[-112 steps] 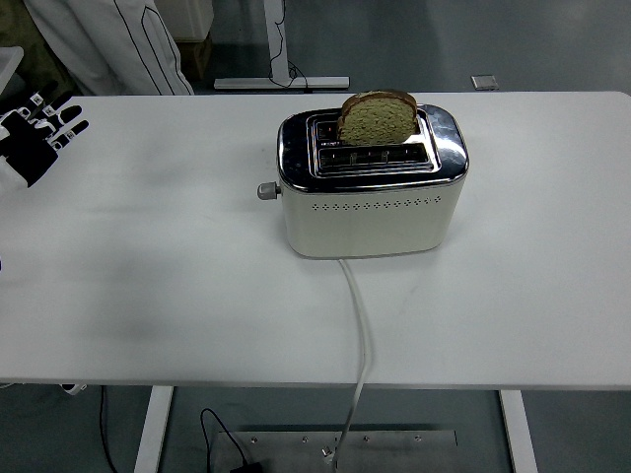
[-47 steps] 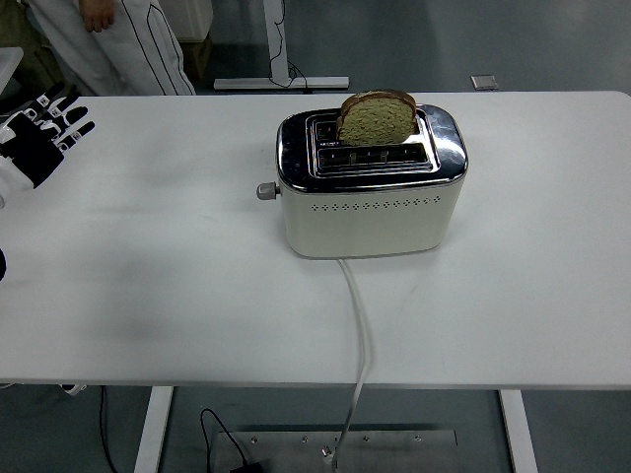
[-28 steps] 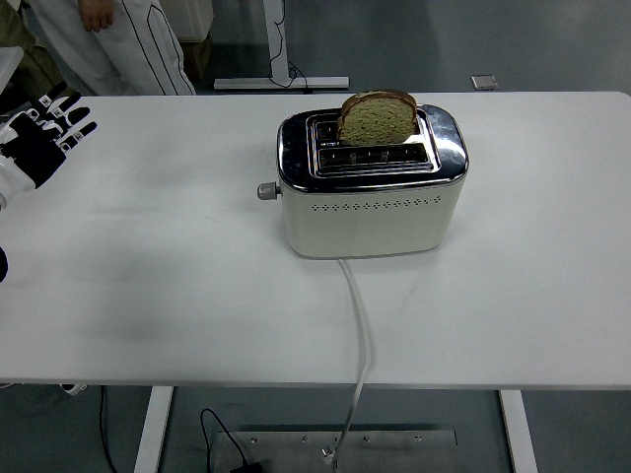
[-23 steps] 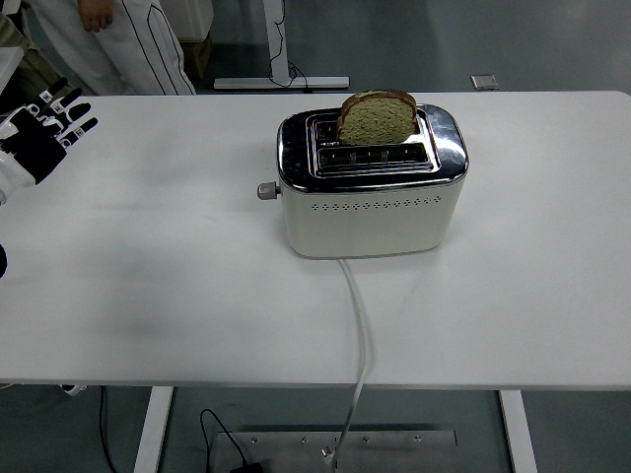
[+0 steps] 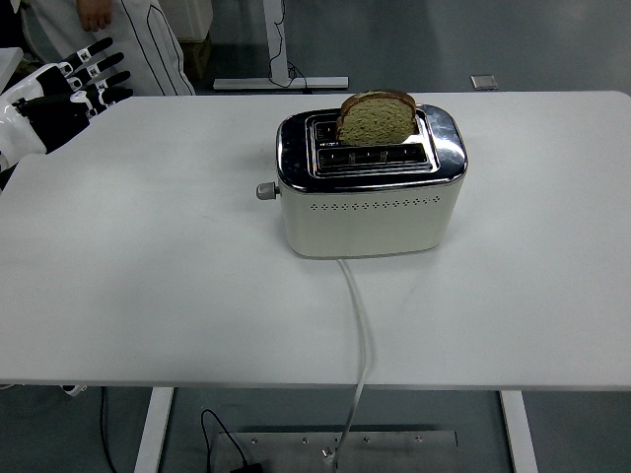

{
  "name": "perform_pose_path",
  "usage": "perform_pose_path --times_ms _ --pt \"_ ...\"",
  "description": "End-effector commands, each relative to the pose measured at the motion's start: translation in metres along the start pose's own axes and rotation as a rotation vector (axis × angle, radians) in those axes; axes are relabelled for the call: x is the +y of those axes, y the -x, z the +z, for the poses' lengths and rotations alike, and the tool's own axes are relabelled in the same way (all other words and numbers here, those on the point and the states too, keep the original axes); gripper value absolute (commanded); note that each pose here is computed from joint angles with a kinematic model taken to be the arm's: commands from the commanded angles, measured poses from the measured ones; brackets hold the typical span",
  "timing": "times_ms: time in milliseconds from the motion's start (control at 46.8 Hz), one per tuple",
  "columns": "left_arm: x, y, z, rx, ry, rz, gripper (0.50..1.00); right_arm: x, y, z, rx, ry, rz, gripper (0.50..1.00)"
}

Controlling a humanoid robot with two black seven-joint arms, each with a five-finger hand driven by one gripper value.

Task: Press down toaster

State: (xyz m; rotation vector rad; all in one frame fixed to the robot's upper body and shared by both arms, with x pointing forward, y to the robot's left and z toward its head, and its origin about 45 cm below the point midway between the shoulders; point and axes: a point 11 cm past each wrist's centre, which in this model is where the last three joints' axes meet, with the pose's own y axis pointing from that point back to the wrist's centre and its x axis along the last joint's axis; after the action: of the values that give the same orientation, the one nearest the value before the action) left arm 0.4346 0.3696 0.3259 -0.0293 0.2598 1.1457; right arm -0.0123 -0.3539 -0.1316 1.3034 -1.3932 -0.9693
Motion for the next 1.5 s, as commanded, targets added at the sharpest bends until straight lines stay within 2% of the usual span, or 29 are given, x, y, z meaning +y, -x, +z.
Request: perform_pose_path --times_ms 0,278,513,705,1175,1474 --pt "0.002 0.006 0.009 -0.056 -0.018 -0.023 1.0 0.0 0.0 0.0 0.0 0.0 0.0 0.998" --pt "0.01 0.029 0.023 -0.34 -0.131 -0.117 1.0 0.0 0.0 0.0 0.0 0.0 0.0 0.998" --pt "0.015 0.039 -0.003 -0.588 -0.27 -0.224 1.0 0.0 0.0 0.0 0.0 0.0 0.0 0.998" --pt "0.018 0.047 -0.021 -0.723 -0.345 -0.29 1.0 0.0 0.0 0.0 0.002 0.0 0.0 0.998" --pt "0.013 0.065 -0.031 -0.948 -0.412 -0.401 1.0 0.0 0.0 0.0 0.0 0.0 0.0 0.998" --pt "0.001 0.08 -0.042 -1.026 -0.414 -0.449 1.0 0.0 0.0 0.0 0.0 0.0 0.0 0.998"
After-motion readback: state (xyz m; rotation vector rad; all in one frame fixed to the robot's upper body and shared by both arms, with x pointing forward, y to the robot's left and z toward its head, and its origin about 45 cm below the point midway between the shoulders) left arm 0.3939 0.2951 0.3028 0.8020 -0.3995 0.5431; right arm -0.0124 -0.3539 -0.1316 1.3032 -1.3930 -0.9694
